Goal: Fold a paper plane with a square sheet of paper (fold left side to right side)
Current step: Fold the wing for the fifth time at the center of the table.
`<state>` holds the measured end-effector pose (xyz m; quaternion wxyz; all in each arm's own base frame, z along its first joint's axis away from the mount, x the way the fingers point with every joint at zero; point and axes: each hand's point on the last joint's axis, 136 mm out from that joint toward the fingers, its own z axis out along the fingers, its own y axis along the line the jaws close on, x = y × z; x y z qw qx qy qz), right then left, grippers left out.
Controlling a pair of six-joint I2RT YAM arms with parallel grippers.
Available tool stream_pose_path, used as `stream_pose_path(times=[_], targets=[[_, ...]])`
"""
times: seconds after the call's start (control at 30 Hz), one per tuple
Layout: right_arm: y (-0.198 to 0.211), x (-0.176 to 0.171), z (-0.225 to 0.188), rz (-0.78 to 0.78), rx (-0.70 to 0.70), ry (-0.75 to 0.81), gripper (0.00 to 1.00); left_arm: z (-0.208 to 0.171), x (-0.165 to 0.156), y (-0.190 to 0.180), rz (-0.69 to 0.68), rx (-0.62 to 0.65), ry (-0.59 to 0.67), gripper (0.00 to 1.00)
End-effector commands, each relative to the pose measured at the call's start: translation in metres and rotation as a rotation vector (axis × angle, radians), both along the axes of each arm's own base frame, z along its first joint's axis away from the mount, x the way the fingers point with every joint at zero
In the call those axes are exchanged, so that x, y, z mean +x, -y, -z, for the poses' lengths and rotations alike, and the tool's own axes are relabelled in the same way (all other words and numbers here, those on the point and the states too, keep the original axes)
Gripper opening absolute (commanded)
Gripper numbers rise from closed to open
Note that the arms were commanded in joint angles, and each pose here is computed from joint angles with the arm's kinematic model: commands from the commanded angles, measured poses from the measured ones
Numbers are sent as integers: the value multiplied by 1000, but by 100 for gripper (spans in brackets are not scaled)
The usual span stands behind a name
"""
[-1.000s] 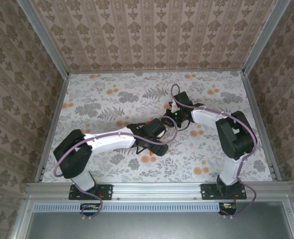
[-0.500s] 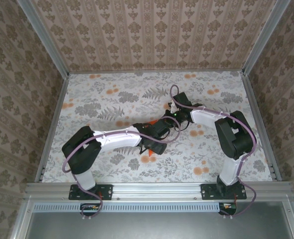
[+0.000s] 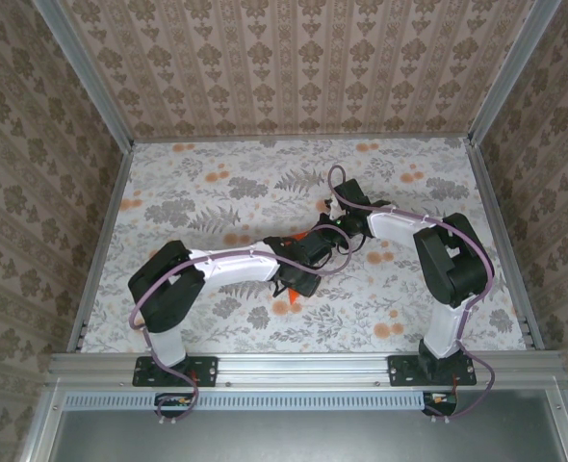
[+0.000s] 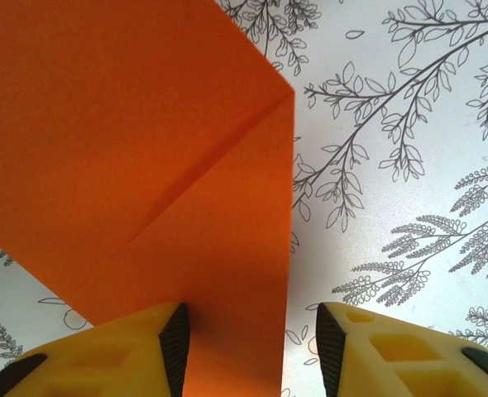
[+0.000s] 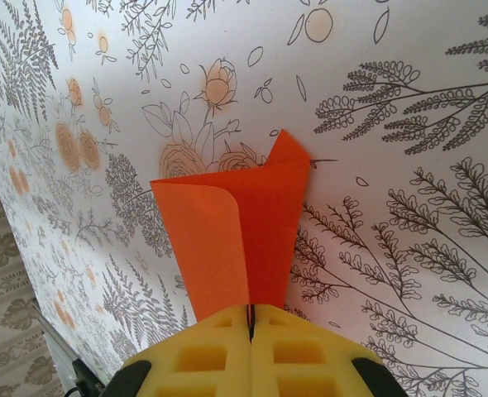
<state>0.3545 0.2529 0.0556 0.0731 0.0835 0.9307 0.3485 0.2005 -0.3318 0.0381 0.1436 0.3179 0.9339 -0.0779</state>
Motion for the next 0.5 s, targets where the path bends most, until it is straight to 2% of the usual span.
stream_pose_path(times=[0.0,0.47], targets=[[0,0,3,6,-24,-23,0,0,-2,2,-3,14,-13,44],[-1,-1,3,-3,-25,-25,0,0,-1,1,-8,5,-21,21]])
